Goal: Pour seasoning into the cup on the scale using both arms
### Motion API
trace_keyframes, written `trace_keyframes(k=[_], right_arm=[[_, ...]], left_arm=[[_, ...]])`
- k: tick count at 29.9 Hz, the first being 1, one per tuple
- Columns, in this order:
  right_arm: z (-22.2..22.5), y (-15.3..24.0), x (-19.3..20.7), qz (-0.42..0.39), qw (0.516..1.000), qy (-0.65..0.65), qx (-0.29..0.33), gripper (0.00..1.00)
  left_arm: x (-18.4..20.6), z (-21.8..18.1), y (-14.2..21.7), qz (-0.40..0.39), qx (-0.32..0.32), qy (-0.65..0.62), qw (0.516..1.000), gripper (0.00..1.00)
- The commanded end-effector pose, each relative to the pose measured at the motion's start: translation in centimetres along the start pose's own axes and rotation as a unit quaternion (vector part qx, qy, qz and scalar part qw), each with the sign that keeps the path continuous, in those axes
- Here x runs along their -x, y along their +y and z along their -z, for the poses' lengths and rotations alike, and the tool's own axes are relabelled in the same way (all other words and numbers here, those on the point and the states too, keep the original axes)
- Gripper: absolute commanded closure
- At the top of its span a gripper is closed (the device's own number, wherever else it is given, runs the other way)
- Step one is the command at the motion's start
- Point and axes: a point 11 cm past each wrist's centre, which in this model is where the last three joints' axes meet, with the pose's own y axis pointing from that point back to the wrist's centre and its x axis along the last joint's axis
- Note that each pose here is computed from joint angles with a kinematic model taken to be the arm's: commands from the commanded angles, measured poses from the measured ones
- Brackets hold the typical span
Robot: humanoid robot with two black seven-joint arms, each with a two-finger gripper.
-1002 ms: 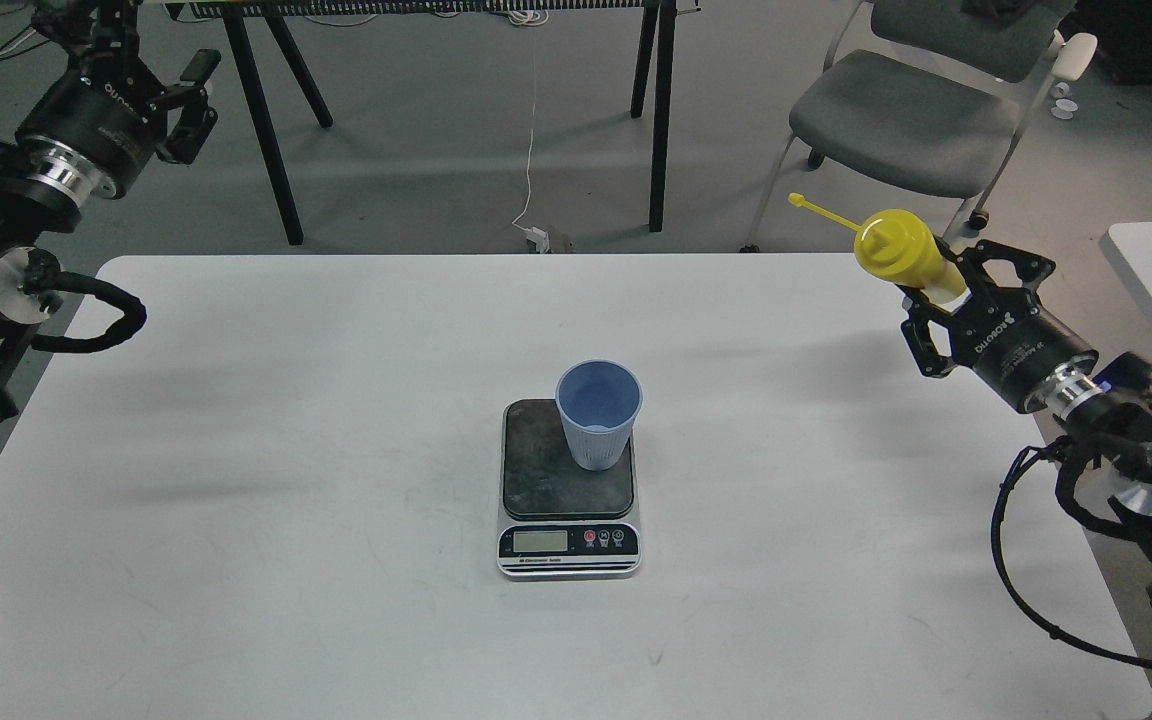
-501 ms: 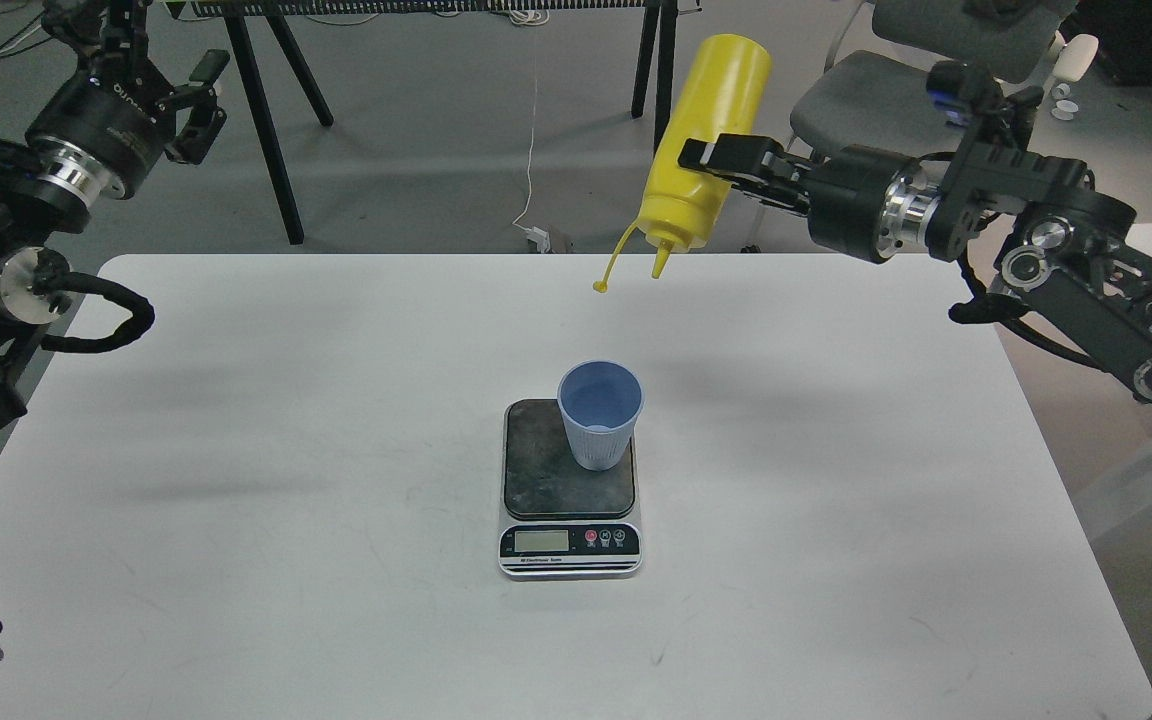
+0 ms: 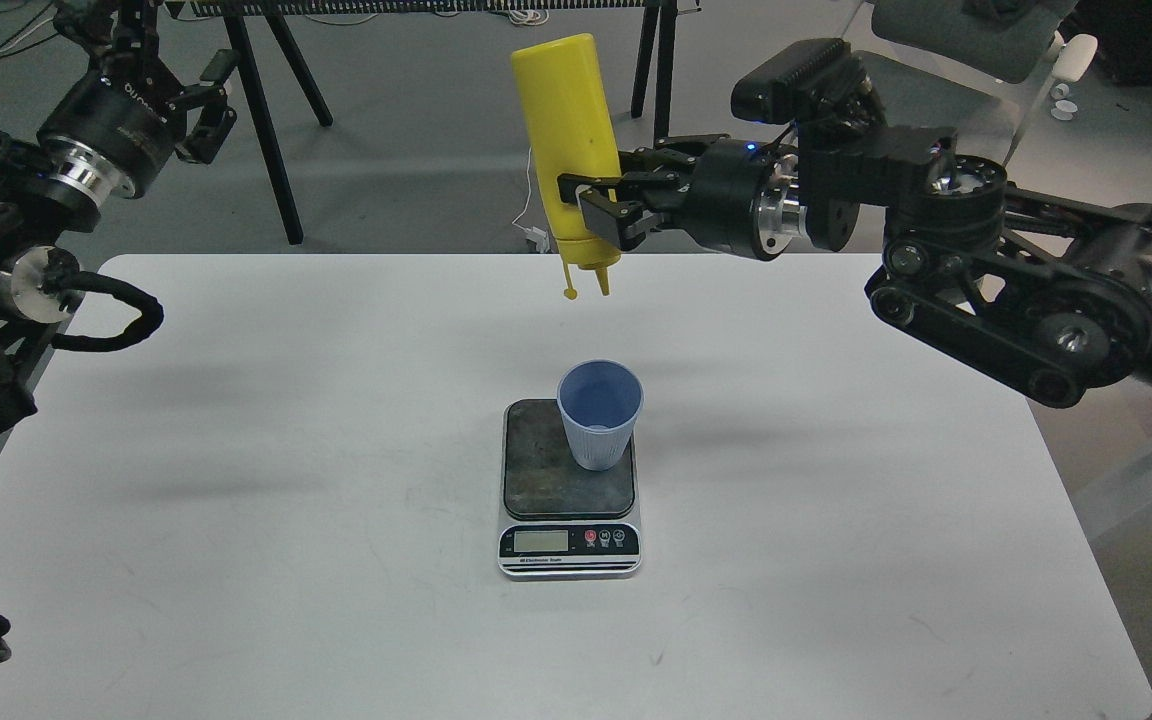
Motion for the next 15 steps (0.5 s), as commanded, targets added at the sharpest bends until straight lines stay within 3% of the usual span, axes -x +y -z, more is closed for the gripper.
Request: trace_keyframes(k=[1,15], right_arm=[[1.4,-0.5,1.5,0.021,1.0,0.014,-0.017,0.61],[1.4,-0.5,3.0,0.027,0.999,0.006,-0.019,0.61]], left_arm=[[0.0,0.0,0.0,0.001,0.0,0.001,1.0,0.2],[-0.1,0.0,0.1,0.0,-0.001,-0.001,1.0,0.2]])
